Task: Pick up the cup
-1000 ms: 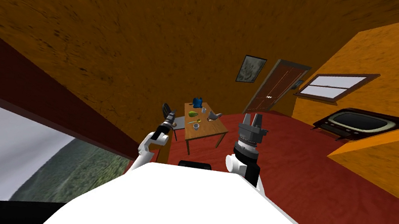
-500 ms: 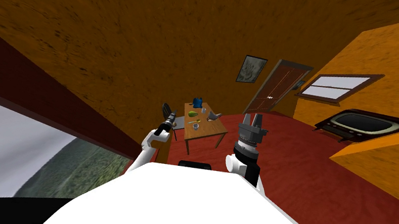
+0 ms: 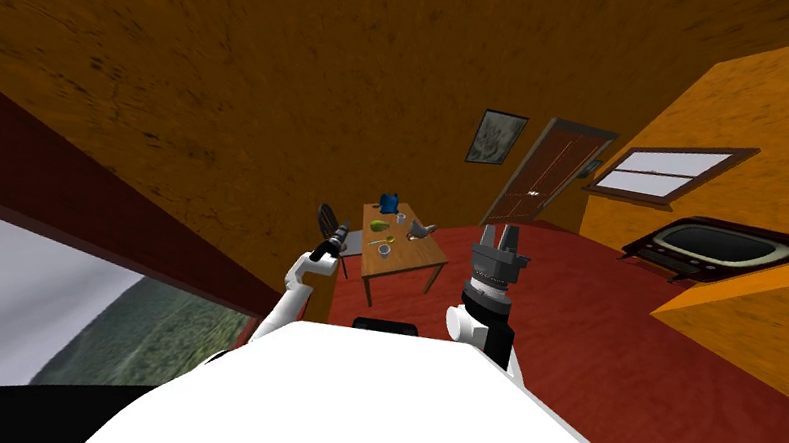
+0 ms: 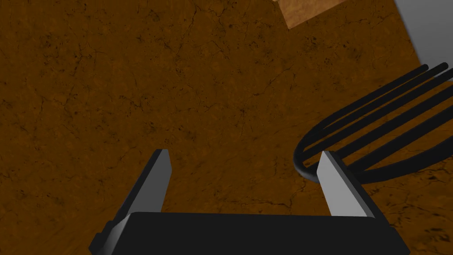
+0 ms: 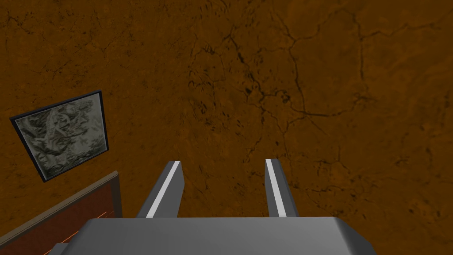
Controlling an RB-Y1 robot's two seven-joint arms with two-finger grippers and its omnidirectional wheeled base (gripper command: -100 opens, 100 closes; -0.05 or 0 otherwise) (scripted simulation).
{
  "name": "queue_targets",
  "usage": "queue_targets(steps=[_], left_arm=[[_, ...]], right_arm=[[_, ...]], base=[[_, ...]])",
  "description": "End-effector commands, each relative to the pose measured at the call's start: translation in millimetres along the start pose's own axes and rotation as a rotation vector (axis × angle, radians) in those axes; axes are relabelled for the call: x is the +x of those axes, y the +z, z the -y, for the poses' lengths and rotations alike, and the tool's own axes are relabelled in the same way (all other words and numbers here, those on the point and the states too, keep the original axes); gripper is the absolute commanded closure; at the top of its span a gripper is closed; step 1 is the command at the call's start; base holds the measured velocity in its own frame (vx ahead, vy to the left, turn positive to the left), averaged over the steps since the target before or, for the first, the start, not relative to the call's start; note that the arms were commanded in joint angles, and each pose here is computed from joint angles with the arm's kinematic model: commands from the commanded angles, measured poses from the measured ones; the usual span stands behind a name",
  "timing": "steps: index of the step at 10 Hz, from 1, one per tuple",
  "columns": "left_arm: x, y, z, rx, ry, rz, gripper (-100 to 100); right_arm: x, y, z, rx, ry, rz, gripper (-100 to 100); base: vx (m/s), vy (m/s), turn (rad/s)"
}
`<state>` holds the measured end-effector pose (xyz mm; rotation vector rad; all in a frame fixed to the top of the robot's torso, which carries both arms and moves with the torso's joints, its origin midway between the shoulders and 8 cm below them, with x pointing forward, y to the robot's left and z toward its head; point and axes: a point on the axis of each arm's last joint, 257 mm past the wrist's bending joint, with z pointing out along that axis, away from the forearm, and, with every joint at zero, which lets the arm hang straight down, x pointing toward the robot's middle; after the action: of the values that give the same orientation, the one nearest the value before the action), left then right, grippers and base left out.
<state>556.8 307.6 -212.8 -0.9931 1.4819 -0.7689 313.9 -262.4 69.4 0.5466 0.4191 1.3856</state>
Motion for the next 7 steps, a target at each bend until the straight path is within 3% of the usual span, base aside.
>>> queue_targets(steps=[1, 7], left_arm=[[1.1, 8.8, -19, -0.067, 0.011, -0.01, -100], [3.6, 23.1, -71, -0.26, 0.032, -0.042, -100]], right_arm=[[0, 0.0, 0, 0.0, 0.0, 0.0, 0], [0, 0.0, 0, 0.0, 0.0, 0.0, 0]], base=[[0.019, -0.058, -0.014], [0.024, -0.07, -0.019]])
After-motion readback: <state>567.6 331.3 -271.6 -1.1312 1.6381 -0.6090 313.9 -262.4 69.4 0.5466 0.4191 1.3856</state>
